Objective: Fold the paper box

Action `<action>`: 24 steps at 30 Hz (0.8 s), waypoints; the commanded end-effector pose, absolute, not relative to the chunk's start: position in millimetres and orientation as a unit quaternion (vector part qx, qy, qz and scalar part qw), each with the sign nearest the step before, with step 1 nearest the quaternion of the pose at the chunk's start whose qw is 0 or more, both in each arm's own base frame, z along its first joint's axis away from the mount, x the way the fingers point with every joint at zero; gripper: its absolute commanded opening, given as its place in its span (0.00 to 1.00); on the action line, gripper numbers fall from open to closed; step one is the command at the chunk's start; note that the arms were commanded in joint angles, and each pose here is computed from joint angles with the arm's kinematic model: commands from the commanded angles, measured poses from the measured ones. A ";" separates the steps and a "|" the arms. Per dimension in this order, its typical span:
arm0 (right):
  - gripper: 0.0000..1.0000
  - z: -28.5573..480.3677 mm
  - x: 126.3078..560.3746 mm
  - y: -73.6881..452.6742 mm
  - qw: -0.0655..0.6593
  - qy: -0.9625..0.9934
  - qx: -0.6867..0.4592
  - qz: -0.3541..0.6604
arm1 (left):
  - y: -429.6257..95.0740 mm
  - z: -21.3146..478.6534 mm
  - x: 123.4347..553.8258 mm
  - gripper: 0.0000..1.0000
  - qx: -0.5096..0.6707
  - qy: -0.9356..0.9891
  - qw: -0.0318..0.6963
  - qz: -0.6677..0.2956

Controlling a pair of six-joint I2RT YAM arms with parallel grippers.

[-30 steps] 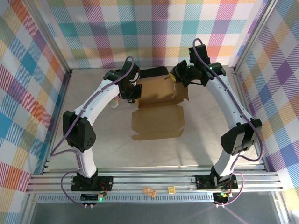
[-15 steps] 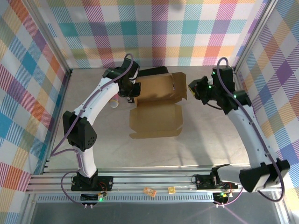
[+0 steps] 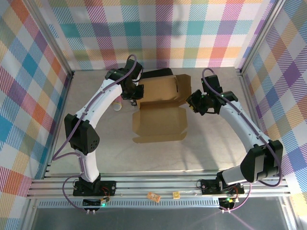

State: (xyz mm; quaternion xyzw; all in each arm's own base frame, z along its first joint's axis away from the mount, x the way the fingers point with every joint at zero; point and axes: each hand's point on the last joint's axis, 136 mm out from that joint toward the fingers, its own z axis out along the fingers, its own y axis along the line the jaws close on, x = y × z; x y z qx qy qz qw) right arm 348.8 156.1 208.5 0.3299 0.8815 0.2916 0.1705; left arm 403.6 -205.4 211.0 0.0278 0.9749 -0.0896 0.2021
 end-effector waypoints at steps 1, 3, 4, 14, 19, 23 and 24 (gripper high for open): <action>0.28 217.8 363.2 153.8 0.200 0.881 0.320 0.284 | -203.0 218.0 400.1 0.00 0.024 0.975 0.200 -0.092; 0.26 215.1 368.3 155.7 0.195 0.882 0.324 0.283 | -203.4 218.8 399.3 0.00 0.024 0.975 0.199 -0.094; 0.24 213.1 369.3 155.5 0.193 0.882 0.326 0.279 | -203.5 218.8 399.3 0.00 0.024 0.975 0.199 -0.094; 0.13 203.7 373.5 166.9 0.184 0.880 0.318 0.301 | -204.0 219.2 399.9 0.00 0.018 0.975 0.198 -0.096; 0.13 215.7 374.0 185.2 0.181 0.883 0.289 0.322 | -203.0 217.2 400.9 0.00 0.013 0.976 0.196 -0.091; 0.20 217.2 368.3 188.7 0.181 0.890 0.279 0.311 | -202.8 219.0 403.6 0.00 0.005 0.976 0.199 -0.091; 0.21 217.7 368.0 189.0 0.184 0.891 0.277 0.310 | -203.5 219.7 403.9 0.00 0.004 0.976 0.199 -0.091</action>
